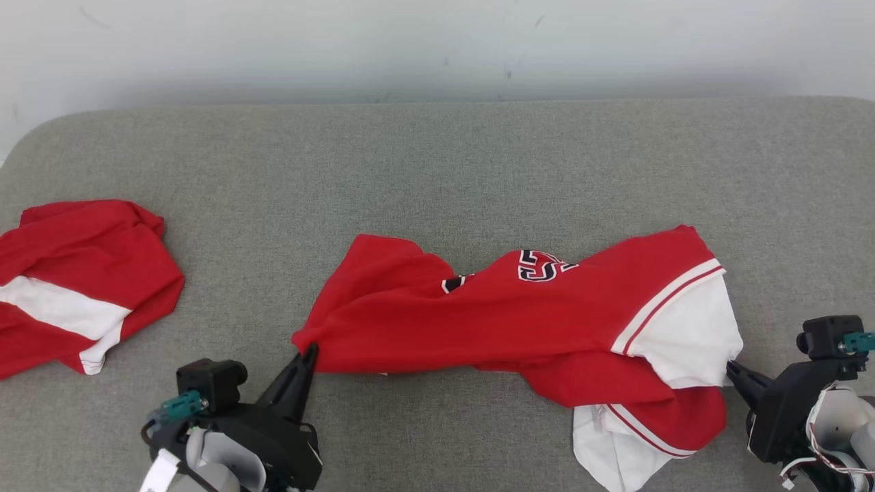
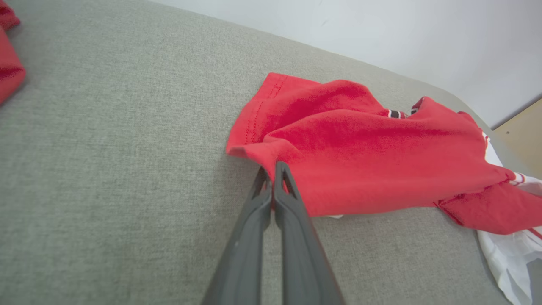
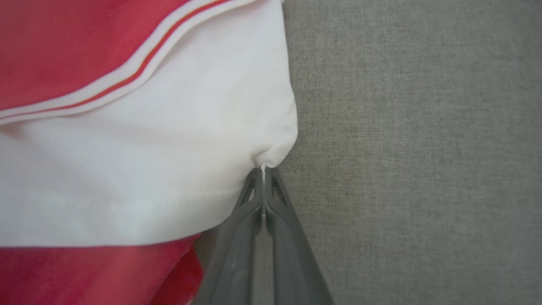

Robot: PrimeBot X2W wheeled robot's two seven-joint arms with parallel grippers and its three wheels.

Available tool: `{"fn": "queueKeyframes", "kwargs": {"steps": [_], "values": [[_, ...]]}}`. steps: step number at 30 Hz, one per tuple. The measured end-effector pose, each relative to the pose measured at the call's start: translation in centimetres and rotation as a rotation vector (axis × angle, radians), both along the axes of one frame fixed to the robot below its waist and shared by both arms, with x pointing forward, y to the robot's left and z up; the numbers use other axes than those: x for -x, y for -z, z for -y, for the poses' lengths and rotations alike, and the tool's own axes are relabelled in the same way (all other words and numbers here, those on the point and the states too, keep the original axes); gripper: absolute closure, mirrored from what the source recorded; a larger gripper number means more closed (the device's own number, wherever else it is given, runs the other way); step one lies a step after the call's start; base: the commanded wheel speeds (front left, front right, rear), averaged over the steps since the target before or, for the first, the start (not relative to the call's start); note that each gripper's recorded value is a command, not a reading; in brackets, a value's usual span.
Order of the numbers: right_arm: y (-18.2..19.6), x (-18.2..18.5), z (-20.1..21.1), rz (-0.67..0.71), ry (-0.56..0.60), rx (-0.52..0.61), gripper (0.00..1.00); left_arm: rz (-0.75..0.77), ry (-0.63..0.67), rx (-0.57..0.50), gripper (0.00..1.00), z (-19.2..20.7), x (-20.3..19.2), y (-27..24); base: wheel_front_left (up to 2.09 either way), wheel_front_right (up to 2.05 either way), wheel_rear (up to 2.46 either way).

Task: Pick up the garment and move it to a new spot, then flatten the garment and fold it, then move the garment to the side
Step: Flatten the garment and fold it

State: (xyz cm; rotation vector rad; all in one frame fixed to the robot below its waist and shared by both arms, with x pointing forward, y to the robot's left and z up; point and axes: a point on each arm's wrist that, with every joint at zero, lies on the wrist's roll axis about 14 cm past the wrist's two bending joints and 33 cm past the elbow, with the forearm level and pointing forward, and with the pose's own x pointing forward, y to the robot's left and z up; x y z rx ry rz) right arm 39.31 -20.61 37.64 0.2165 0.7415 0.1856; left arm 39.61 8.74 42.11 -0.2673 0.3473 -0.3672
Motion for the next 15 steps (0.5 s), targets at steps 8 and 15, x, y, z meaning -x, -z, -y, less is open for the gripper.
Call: {"fn": "queueKeyframes", "kwargs": {"steps": [8, 15], "values": [[-2.0, -1.0, 2.2, 0.076, 0.064, 0.006, 1.0, 0.069, 0.002, -0.069, 0.0, -1.3, -0.6, -1.6, 0.0, 0.0, 0.0], [-2.5, -0.9, 2.7, 0.104, 0.091, 0.001, 1.0, 0.11, 0.004, -0.079, 0.0, -2.0, -0.6, -3.2, 0.0, 0.0, 0.0]]}}
